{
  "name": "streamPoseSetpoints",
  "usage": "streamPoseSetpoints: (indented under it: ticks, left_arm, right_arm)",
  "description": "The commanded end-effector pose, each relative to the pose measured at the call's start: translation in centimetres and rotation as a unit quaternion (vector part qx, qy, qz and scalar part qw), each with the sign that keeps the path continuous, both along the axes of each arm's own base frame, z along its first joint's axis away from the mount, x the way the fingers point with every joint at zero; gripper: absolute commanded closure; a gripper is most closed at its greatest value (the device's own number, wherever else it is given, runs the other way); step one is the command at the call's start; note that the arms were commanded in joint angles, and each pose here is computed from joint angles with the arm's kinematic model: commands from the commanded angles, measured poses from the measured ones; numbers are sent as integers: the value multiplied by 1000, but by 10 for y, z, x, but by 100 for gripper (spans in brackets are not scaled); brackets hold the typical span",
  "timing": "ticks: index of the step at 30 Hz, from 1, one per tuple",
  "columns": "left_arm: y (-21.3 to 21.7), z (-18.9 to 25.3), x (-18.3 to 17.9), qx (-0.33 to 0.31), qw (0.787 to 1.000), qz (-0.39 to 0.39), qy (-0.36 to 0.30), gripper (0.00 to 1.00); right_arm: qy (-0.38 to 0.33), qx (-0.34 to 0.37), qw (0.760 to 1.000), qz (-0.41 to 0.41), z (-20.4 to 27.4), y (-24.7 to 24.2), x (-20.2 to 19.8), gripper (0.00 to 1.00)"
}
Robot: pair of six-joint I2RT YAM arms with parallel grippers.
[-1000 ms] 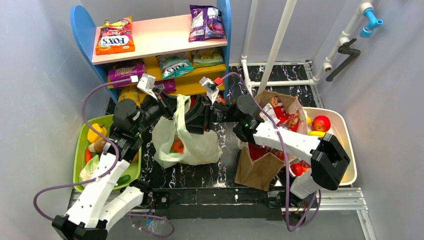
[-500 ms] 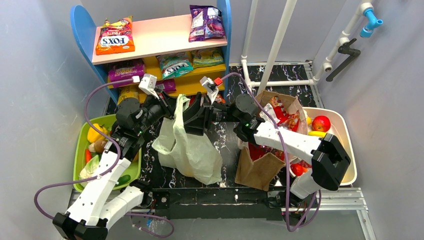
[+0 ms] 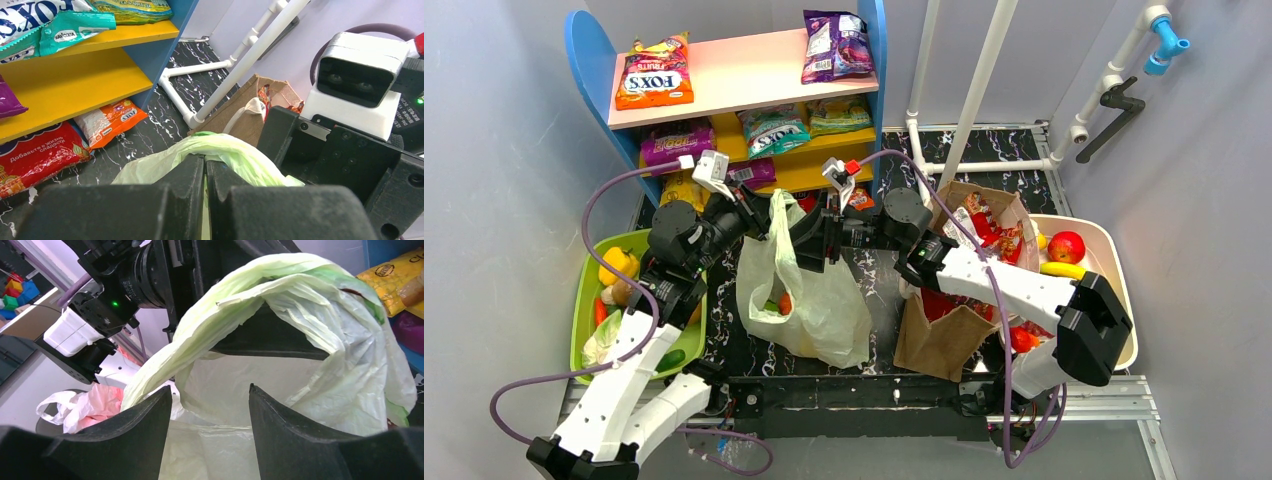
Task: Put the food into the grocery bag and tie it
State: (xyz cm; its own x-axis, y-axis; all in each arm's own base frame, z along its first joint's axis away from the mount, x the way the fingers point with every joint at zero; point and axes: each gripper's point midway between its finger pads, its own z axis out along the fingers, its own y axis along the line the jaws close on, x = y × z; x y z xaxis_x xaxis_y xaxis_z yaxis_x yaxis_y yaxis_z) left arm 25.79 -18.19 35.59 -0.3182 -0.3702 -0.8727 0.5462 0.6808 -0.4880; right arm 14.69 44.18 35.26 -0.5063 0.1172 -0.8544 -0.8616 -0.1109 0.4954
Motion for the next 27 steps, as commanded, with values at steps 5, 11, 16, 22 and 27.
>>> streamPoseSetpoints:
  ticks: [5, 11, 16, 22, 27]
  left_arm:
    - [3, 5, -1, -5, 1000, 6, -14, 100]
    - [6, 8, -3, -8, 1000, 12, -16, 100]
    - [7, 17, -9, -13, 999, 9, -30, 100]
    - [4, 19, -15, -23, 999, -5, -25, 100]
    - [6, 20, -18, -28, 999, -2, -29, 100]
  right_arm:
    - [-36, 48, 998, 11, 44, -1, -7, 34]
    - [-44, 62, 997, 7, 57, 0, -4, 33]
    - [-27, 32, 999, -29, 48, 7, 11, 34]
    - [-19, 22, 999, -13, 41, 16, 12, 37]
    - [-19, 23, 1000, -11, 40, 19, 14, 41]
